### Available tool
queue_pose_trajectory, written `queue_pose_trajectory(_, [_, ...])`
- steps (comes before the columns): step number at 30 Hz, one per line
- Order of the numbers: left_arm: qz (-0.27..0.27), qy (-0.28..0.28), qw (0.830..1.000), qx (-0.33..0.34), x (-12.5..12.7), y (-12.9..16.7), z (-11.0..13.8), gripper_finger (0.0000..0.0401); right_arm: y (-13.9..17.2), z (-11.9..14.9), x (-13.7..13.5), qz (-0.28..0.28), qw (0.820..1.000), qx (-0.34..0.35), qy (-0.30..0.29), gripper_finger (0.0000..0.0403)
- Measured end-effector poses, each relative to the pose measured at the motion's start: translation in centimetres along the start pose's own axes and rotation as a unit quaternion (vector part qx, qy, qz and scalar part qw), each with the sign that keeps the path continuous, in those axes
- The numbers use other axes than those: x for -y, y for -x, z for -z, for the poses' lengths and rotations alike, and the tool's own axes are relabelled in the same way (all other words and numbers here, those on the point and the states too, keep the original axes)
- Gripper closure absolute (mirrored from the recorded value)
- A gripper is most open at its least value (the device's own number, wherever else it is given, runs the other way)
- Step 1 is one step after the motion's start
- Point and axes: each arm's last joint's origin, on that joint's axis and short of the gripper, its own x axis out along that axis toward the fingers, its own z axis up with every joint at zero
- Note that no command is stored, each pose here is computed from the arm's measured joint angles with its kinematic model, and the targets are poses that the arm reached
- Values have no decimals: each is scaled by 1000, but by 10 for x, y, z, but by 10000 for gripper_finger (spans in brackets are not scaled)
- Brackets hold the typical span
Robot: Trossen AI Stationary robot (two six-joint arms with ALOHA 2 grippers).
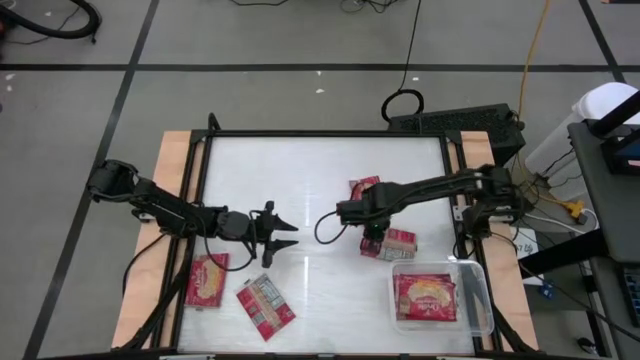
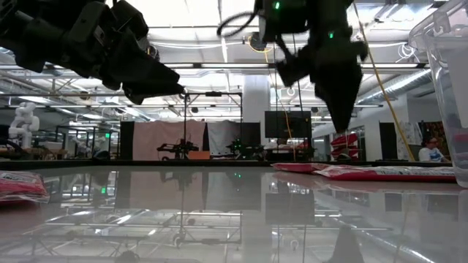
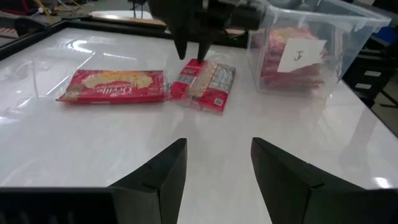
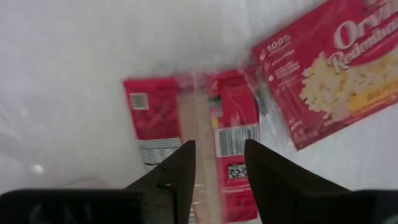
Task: Sort popcorn bags into baskets
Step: Put the red popcorn pack into the transparent bin
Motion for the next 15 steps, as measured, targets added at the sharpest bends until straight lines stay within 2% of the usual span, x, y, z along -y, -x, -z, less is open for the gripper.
queue_pose_trajectory(6, [-1, 3, 1000, -4, 0, 0, 1, 219, -30, -15, -5, 10, 999, -25, 23, 259])
queue_pose_trajectory(15, [-4, -1, 1000, -20, -1, 0, 4, 219, -52, -33, -12, -3, 999, 2, 42, 261])
